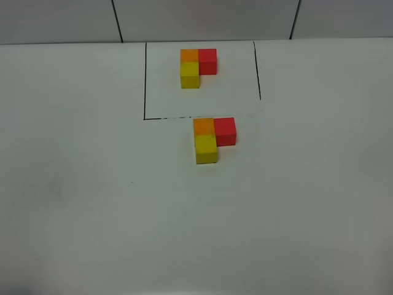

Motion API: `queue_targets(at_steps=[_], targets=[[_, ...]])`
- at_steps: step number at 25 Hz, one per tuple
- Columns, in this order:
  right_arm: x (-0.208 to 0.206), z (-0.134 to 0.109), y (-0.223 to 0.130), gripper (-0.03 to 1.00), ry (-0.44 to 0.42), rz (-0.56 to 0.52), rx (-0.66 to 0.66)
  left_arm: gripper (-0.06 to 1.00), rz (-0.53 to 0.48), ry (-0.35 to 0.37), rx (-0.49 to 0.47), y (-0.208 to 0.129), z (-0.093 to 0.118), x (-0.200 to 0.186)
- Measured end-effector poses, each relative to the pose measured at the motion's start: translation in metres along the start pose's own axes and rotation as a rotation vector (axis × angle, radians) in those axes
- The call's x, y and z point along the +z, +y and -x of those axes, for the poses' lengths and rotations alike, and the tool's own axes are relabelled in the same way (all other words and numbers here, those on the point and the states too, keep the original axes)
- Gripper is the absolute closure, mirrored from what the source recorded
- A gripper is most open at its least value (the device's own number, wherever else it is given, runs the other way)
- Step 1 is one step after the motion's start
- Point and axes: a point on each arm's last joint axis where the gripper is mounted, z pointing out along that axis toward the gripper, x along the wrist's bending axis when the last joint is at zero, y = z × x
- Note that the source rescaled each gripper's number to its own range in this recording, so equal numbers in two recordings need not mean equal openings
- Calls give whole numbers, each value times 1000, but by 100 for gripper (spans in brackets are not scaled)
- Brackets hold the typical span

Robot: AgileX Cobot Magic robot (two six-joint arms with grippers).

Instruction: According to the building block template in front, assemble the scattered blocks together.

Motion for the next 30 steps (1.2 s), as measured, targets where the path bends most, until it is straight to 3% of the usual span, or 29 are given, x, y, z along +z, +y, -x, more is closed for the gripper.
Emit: queue_targets(at_steps=[30], targets=[[0, 0, 0, 16, -47, 2, 28, 85, 0, 0, 0, 0, 0, 0]])
